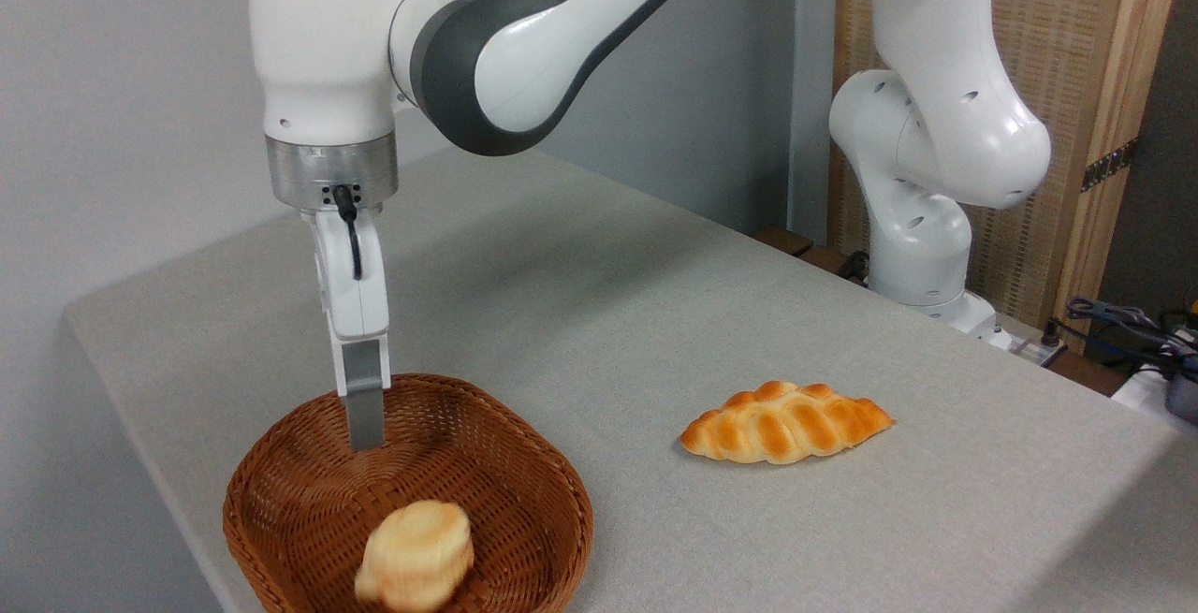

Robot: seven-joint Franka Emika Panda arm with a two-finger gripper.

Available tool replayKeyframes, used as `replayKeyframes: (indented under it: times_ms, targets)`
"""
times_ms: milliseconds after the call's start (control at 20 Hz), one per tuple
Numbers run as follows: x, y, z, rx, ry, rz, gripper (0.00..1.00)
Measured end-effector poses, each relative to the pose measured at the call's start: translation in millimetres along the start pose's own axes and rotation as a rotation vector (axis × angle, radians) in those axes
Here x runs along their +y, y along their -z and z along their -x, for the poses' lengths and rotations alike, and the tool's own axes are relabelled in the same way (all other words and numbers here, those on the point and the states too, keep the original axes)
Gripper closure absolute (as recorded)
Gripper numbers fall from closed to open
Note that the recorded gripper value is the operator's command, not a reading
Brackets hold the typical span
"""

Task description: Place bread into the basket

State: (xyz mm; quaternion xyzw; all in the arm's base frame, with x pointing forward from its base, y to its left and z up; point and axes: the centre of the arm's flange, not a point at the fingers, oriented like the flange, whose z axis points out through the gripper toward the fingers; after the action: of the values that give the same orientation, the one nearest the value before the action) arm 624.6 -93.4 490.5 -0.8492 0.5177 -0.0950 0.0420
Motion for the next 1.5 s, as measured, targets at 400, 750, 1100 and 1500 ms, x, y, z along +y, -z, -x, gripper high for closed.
replayKeyframes:
  times_ms: [400,750,1100,1500]
  targets:
    - [22,87,17,-0.018,0.130,0.021,0.00]
    - [41,130,42,-0.096,0.272,0.102,0.00]
    - [28,149,68,-0.114,0.332,0.145,0.00]
    - [30,147,64,-0.111,0.330,0.161,0.00]
